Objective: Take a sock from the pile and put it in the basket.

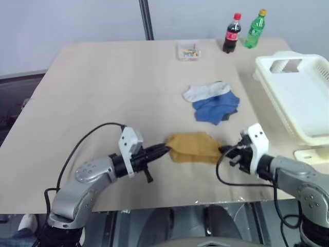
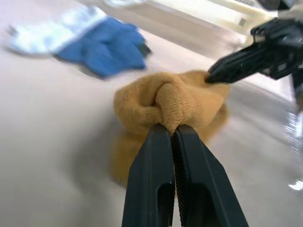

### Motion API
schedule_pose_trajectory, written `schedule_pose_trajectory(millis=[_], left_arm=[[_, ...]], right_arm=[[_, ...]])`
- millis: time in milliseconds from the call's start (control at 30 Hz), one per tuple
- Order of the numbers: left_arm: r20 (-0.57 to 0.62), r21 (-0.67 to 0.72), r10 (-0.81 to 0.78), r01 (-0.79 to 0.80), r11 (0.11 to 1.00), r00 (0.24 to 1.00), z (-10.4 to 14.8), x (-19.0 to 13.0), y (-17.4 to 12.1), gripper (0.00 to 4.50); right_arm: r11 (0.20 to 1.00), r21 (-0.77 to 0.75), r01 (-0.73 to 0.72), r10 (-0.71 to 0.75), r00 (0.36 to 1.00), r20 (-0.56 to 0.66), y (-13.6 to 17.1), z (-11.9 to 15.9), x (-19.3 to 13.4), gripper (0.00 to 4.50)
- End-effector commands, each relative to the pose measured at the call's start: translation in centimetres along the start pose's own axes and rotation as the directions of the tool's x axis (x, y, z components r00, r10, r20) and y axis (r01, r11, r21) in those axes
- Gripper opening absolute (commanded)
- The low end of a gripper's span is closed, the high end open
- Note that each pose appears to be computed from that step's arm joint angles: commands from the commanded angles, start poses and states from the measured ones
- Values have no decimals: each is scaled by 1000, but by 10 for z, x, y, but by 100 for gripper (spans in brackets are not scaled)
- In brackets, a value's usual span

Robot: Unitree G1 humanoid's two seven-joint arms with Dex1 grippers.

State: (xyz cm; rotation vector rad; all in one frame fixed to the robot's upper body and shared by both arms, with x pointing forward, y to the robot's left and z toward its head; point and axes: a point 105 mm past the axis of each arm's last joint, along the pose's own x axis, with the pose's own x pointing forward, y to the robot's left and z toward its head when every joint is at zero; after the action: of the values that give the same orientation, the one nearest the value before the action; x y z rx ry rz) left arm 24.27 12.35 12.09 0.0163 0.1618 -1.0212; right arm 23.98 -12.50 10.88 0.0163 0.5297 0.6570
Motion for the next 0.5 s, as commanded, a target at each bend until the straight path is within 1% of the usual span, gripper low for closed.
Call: schedule_pose_trajectory(millis=[33, 67, 167, 333, 400, 500], left_arm=[[-11, 20, -4, 4, 1000, 1000, -4, -4, 0, 0], [-32, 25, -17, 17, 1000, 999, -9, -4, -2, 0], [-40, 8, -27, 27, 1000, 999, -18, -4, -7, 0], [-56, 29, -4, 6, 1000, 998, -29, -1, -4, 0], [-25, 79, 42, -40, 996, 999, -26, 2, 6, 0], [93, 112, 76, -86, 990, 993, -7, 10, 16, 0]], right_arm=[[999, -38, 19, -17, 999, 36, 4, 6, -5, 8], [999, -39, 32, -30, 999, 41, 2, 6, -4, 8], [998, -39, 52, -50, 998, 48, 0, 6, -4, 8], [997, -53, 63, -61, 997, 38, -2, 3, -5, 8], [996, -54, 65, -63, 997, 43, -2, 4, -4, 8], [998, -59, 37, -35, 999, 39, 2, 2, -5, 8]])
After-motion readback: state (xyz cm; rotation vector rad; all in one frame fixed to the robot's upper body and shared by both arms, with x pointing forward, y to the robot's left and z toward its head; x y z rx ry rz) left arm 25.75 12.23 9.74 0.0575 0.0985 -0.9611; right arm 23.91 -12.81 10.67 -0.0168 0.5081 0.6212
